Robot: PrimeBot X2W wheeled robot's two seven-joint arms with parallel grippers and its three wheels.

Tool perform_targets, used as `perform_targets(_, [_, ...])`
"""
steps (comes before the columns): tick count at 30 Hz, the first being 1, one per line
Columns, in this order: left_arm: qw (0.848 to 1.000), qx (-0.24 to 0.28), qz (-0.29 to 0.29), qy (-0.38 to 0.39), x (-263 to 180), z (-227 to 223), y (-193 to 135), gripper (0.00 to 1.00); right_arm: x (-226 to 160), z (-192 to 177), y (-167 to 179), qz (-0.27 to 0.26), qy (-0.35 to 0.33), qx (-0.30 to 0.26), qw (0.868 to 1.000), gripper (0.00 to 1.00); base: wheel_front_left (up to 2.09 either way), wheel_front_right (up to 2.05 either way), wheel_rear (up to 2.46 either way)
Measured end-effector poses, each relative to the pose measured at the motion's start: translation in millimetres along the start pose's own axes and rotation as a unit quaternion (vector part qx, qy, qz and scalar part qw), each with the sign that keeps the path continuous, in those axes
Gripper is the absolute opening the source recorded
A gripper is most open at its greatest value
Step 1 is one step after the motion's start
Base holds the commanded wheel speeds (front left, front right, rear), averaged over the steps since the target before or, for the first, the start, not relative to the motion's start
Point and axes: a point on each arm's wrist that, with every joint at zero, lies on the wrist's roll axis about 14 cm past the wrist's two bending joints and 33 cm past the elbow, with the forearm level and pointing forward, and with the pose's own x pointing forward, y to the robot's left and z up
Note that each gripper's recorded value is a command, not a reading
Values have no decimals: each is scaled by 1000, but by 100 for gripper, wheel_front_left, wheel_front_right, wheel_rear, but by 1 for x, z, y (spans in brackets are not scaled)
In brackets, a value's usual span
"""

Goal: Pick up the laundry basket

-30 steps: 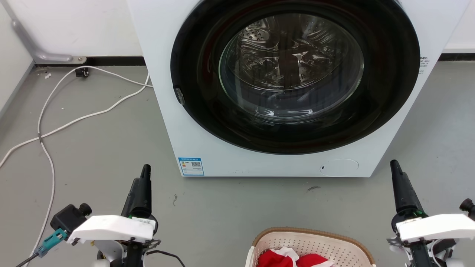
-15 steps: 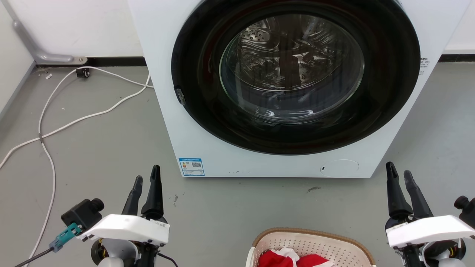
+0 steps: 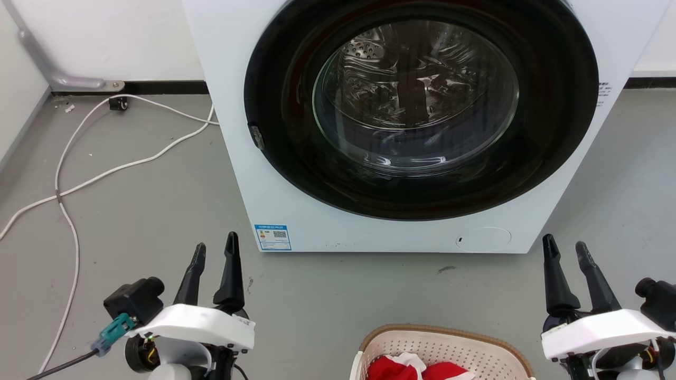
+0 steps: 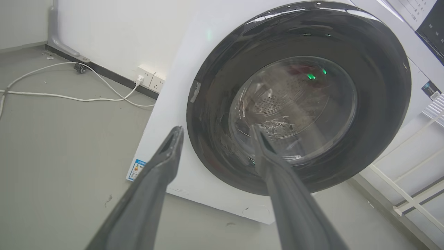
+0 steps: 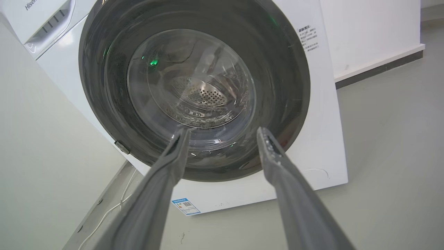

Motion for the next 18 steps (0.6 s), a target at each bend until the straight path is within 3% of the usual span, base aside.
perform_targets(18, [995, 97, -18, -9, -1, -3, -9, 100, -3, -2, 5, 14, 6, -96, 995, 100, 0, 0, 0])
